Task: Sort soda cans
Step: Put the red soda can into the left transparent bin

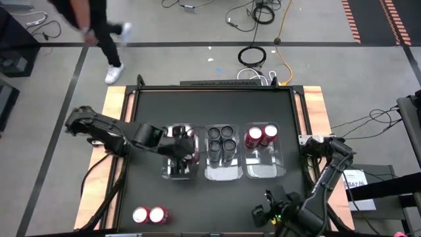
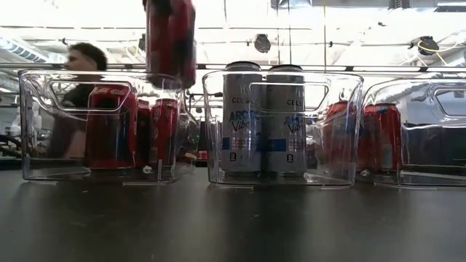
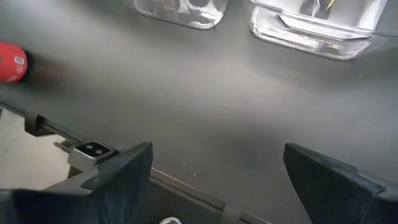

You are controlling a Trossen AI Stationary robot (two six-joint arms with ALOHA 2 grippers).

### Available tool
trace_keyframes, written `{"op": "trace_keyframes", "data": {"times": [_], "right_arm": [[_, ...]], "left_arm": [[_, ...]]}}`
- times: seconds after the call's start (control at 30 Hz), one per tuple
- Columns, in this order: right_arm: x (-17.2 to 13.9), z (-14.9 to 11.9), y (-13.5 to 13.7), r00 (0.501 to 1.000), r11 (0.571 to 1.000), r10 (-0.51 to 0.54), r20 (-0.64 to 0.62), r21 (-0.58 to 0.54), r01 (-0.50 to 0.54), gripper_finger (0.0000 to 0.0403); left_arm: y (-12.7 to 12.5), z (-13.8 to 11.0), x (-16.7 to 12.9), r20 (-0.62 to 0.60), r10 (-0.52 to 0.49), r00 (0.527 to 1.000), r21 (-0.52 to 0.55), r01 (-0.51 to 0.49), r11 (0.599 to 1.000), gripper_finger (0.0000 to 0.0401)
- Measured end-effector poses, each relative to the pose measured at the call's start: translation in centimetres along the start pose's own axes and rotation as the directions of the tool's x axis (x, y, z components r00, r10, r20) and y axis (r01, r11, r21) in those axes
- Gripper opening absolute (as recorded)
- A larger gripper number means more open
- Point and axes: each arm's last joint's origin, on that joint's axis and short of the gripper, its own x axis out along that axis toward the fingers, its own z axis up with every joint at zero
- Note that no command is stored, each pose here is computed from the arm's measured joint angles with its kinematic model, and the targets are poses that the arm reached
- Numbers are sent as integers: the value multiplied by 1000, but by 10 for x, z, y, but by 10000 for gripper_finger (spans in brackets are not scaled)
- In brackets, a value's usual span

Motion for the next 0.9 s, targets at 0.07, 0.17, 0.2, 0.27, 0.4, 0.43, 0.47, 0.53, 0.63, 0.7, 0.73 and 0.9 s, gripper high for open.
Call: {"op": "trace_keyframes", "data": {"times": [0.07,0.17,0.2,0.27,0.4,0.43,0.47,0.53,0.63,0.7,0.73,0.9], "right_arm": [[2,3,4,1000,1000,8,-5,17,-8,354],[4,7,7,1000,999,13,-7,36,-13,354],[4,8,9,1000,999,15,-8,42,-14,354],[6,10,11,1000,998,17,-9,53,-17,354],[8,14,14,1000,997,20,-9,70,-20,354],[8,15,15,1000,997,21,-9,73,-20,354],[8,16,15,1000,997,21,-9,77,-20,354],[9,17,17,1000,996,21,-8,83,-20,354],[10,19,18,1000,996,23,-9,90,-22,354],[10,19,18,1000,995,26,-11,91,-25,354],[10,19,19,1000,996,27,-11,91,-26,354],[10,19,19,1000,996,28,-12,91,-27,354]], "left_arm": [[9,-12,7,-28,-7,1000,-19,6,1000,327],[17,-27,20,-51,-11,999,-20,10,1000,327],[20,-29,24,-50,-14,999,-28,13,1000,327],[25,-37,33,-79,-11,997,-33,8,999,327],[32,-46,50,-65,1,998,-19,-2,1000,327],[35,-46,54,-42,1,999,-28,-3,1000,327],[37,-48,58,-29,2,1000,-40,-3,999,327],[43,-57,68,-42,13,999,-57,-15,998,327],[49,-69,80,-58,12,998,-78,-16,997,327],[51,-72,84,-45,6,999,-110,-11,994,327],[51,-75,86,-51,7,999,-118,-13,993,327],[51,-74,88,-35,6,999,-141,-11,990,327]]}}
